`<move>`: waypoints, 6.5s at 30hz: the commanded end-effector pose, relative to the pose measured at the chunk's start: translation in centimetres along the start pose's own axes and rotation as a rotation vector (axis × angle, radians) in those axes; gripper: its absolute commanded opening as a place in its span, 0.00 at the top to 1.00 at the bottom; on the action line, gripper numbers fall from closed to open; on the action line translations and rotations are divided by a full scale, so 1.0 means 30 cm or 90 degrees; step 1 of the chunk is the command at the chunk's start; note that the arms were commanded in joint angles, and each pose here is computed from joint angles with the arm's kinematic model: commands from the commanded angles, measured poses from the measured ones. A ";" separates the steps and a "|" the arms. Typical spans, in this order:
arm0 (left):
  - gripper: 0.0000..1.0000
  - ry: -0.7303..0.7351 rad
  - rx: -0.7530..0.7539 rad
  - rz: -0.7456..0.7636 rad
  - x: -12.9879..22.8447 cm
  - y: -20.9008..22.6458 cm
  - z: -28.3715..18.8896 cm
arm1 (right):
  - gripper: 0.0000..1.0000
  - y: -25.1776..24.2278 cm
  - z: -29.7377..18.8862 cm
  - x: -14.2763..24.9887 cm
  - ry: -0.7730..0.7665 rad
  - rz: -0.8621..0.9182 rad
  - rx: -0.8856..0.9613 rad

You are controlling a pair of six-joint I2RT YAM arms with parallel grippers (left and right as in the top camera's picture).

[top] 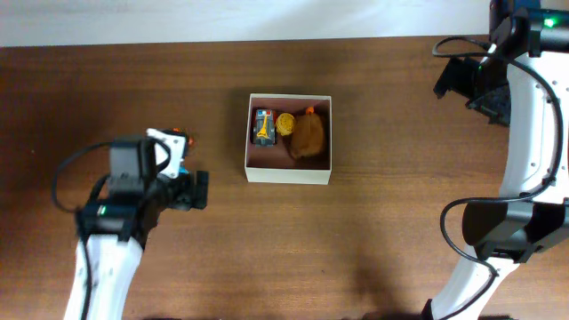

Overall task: Pack container
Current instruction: 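Reach the left gripper down to the pink plush pig and grasp it, then carry the pig over the box and lower it into the front-left corner, then open the left gripper and move it back to the blue ball, then grasp the blue ball with the left gripper and lift it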

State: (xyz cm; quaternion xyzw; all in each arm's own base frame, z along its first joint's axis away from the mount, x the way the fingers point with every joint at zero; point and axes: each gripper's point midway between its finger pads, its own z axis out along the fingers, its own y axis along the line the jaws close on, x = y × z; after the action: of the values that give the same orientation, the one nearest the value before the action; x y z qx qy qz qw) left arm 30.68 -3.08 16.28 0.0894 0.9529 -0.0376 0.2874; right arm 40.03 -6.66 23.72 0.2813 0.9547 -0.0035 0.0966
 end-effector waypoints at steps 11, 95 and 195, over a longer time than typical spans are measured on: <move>0.00 0.082 0.017 -0.001 0.007 0.026 0.295 | 0.01 0.000 0.008 -0.001 0.004 0.006 0.001; 0.99 -0.042 -0.253 -0.086 -0.304 0.367 0.389 | 0.01 0.000 0.008 -0.001 0.004 0.006 0.001; 0.00 0.249 -0.111 -0.073 0.022 0.064 0.269 | 0.01 0.000 0.008 -0.001 0.004 0.006 0.001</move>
State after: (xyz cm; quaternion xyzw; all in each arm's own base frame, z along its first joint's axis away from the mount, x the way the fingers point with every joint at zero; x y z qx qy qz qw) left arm 35.19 -1.93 10.67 -0.0034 0.9911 0.0526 0.1224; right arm 40.05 -6.66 23.70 0.2815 0.9547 -0.0035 0.0964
